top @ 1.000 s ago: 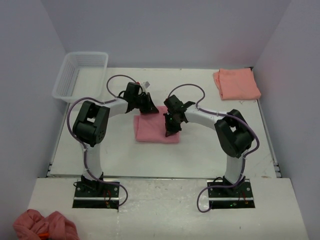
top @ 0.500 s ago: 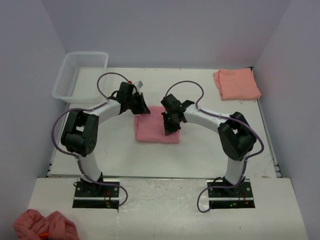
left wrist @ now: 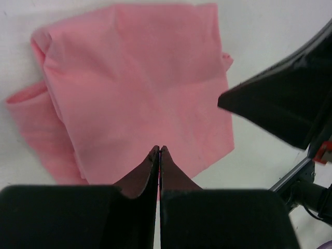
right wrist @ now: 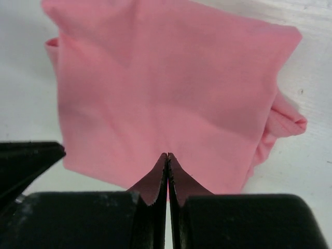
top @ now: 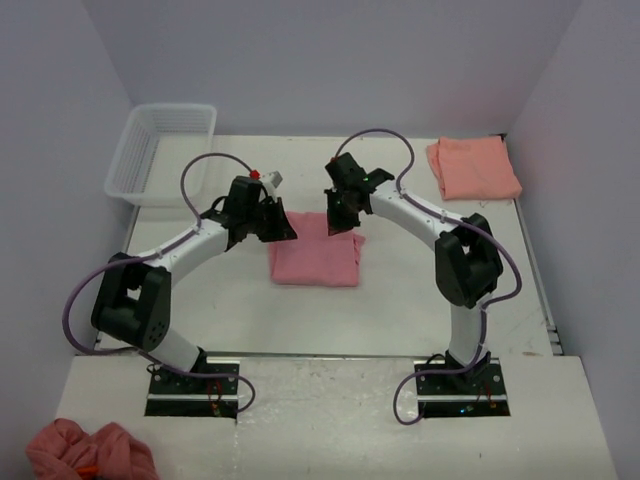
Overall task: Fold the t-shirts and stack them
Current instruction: Smooth out wrinkles on the folded tshirt
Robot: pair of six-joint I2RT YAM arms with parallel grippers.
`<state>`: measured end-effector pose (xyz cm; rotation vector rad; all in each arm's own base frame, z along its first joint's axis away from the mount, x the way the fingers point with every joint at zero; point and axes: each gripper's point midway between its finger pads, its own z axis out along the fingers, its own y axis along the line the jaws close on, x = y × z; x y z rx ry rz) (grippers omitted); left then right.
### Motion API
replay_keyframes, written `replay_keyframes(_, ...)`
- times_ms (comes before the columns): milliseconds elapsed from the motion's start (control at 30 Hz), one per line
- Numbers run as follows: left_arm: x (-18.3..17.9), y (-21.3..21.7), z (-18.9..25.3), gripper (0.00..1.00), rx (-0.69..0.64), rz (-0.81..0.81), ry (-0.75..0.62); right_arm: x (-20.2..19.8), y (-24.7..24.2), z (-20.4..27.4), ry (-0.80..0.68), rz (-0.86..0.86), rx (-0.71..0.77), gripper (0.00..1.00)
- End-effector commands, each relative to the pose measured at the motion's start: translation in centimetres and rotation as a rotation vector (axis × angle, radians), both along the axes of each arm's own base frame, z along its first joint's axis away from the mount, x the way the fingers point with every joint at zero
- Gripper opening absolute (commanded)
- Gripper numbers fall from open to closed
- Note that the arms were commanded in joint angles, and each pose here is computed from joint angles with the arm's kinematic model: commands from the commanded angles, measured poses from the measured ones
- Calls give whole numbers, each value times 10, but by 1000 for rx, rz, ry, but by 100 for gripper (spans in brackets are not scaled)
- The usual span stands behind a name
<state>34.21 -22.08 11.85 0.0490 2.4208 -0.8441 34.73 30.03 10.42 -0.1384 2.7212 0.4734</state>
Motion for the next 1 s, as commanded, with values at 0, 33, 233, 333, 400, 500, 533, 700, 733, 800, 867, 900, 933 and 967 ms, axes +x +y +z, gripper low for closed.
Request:
replay_keyframes(0, -19, -6, -19, 0, 15, -20, 43, 4, -10, -10, 41, -1, -30, 0)
replay_keyframes(33, -20, -8, -23, 0, 15, -24, 46, 5, -12, -12, 45, -4, -32, 0)
replay_keyframes(233, -39, -5, -51, 0, 25, -29, 112, 4, -31, -38, 119, -58, -58, 0)
replay_keyframes(333, -53, 4, -61, 0, 47, -13, 141, 1, -42, -52, 155, -99, -85, 0)
replay_keyframes(400, -61, 12, -68, 0, 72, 10, 157, -4, -50, -63, 178, -121, -111, 0)
replay_keyframes(500, -82, 25, -84, 0, 106, 32, 204, -9, -55, -75, 213, -135, -134, 0)
replay_keyframes(533, -91, 30, -91, 0, 117, 37, 224, -11, -55, -78, 223, -141, -138, 0)
replay_keyframes(700, -115, 44, -109, 0, 145, 69, 274, -19, -62, -85, 241, -183, -152, 0)
replay_keyframes(733, -120, 46, -111, 0, 148, 69, 274, -21, -64, -86, 247, -188, -158, 0)
replay_keyframes(800, -125, 51, -117, 0, 166, 75, 282, -27, -66, -92, 268, -195, -164, 0)
replay_keyframes(867, -133, 56, -125, 0, 181, 82, 301, -34, -65, -98, 292, -202, -154, 0)
replay_keyframes(900, -135, 57, -128, 0, 183, 84, 306, -35, -65, -99, 295, -203, -148, 0)
replay_keyframes(933, -139, 58, -133, 0, 184, 86, 311, -37, -65, -102, 302, -215, -144, 0)
replay_keyframes(967, -141, 60, -135, 0, 188, 88, 318, -41, -68, -105, 311, -221, -156, 0)
